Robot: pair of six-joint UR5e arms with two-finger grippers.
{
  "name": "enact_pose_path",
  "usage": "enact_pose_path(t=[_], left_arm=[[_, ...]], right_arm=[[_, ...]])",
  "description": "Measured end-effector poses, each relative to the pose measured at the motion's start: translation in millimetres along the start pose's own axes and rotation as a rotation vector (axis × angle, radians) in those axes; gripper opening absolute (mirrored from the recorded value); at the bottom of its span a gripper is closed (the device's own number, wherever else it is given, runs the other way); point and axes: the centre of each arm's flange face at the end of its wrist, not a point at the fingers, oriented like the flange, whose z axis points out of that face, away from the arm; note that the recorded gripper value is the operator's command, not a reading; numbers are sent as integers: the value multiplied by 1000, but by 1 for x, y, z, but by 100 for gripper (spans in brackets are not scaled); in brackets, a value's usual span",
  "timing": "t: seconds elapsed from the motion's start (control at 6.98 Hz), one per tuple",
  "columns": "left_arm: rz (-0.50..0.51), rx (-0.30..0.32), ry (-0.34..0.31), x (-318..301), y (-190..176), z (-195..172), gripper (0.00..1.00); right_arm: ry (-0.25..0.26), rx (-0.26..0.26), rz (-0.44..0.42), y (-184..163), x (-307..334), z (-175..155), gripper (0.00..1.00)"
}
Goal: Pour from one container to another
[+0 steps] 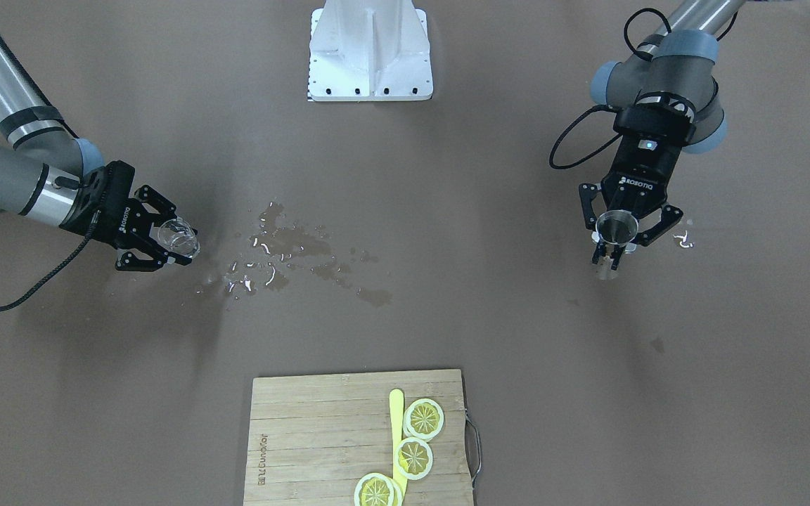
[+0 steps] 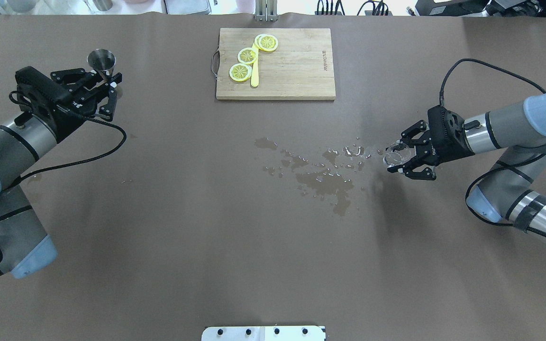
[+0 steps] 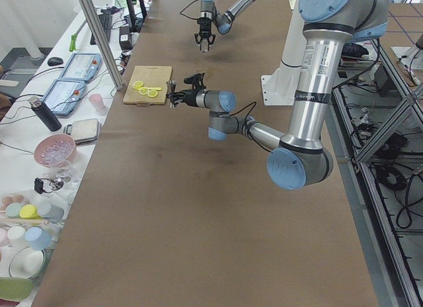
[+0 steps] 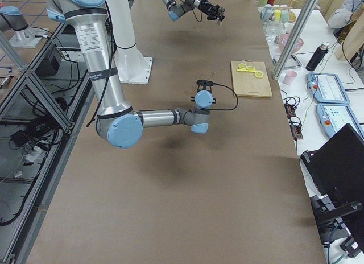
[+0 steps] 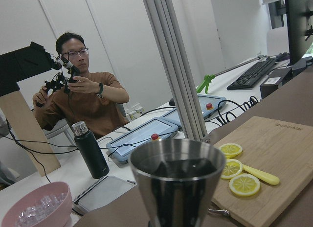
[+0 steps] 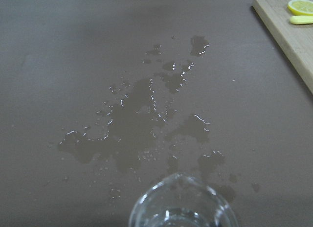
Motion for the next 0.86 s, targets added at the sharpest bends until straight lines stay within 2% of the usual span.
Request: enact_pose_path(t=[0.29,0.57,0.86], left_arm=[[-150,3,-15,4,5,15,0],[-222,1,-38,-1,15,18,0],[-248,30,-140,-7,22,22,0]], right_arm=[[-42,-6,2,9,6,18,0],[-66,-20,-5,19,6,24,0],[-78,-28,-16,26,6,24,0]])
